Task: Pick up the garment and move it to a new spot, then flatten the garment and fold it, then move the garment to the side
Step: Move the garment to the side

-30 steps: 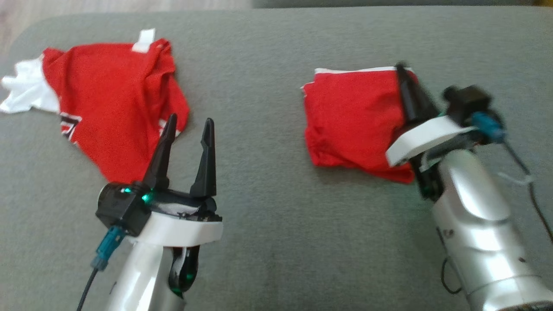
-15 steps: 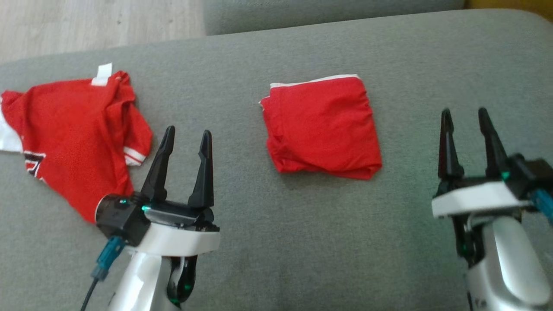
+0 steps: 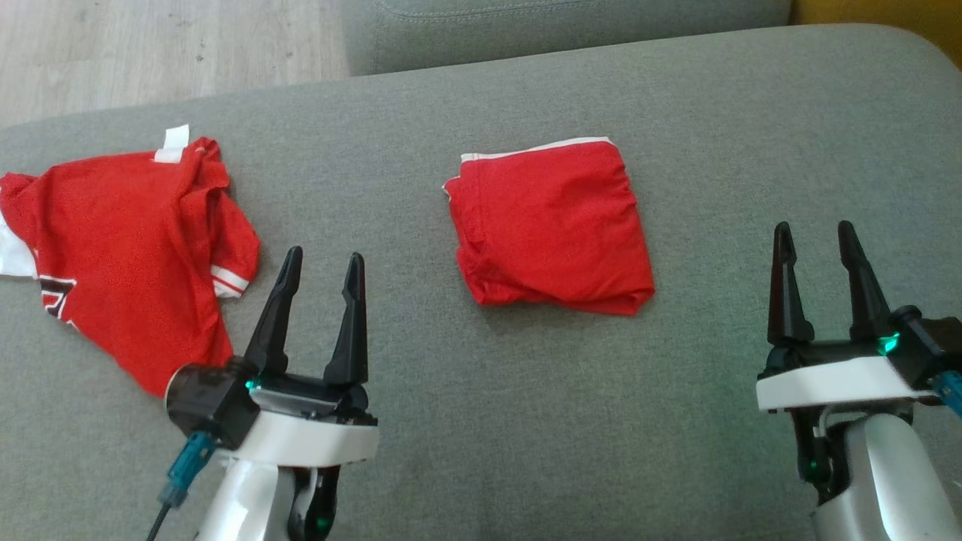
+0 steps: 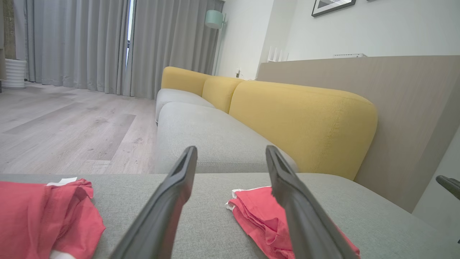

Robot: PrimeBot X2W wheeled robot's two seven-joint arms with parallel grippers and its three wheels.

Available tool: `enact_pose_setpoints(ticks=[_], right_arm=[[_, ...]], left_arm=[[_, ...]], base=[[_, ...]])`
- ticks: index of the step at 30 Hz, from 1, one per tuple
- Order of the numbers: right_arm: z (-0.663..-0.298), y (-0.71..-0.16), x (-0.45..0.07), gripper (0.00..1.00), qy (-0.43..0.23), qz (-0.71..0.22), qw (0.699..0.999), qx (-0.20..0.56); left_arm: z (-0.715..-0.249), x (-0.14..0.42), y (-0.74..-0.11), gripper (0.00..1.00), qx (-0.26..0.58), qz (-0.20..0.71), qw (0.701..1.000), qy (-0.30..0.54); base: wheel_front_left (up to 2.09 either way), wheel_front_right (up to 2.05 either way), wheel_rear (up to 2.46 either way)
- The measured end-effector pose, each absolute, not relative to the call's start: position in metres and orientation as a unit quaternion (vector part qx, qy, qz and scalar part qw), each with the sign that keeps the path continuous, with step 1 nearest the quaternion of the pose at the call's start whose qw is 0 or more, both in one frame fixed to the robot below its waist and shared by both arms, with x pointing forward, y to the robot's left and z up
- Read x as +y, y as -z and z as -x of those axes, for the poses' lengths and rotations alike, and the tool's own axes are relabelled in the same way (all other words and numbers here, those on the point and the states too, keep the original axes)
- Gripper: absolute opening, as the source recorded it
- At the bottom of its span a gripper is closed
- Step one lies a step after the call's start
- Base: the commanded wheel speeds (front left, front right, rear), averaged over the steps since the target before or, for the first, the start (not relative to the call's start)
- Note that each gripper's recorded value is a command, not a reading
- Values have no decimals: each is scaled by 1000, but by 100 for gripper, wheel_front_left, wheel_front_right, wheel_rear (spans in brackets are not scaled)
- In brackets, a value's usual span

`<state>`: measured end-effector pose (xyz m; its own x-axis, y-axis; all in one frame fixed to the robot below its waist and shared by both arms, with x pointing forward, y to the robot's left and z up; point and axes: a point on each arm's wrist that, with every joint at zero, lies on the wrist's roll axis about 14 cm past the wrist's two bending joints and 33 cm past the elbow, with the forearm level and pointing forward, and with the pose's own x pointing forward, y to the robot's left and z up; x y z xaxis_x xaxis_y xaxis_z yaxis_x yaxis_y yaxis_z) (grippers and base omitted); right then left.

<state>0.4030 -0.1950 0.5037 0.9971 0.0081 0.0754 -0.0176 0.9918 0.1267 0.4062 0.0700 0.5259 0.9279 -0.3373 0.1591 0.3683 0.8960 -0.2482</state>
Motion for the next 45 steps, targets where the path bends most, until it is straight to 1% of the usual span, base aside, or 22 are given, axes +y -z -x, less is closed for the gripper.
enact_pose_setpoints(ticks=[18,24,29,33,38,45], right_arm=[[-410,-496,-189,100,-15,-60,998,-28],[-417,-460,-172,100,-39,-52,998,28],[-445,-434,-149,100,-70,-42,994,78],[-465,-411,-132,100,-89,-48,986,129],[-471,-375,-111,100,-109,-61,972,199],[-489,-363,-94,100,-128,-61,962,232]], left_arm=[[-407,77,-517,100,-45,138,975,170],[-410,77,-506,100,-31,139,975,169],[-419,82,-500,100,-25,137,977,162],[-422,85,-493,100,-17,135,978,159],[-422,92,-487,100,-9,131,980,149],[-421,102,-480,100,1,131,982,134]], base=[[0,0,0],[0,0,0],[0,0,0],[0,0,0],[0,0,0],[0,0,0]])
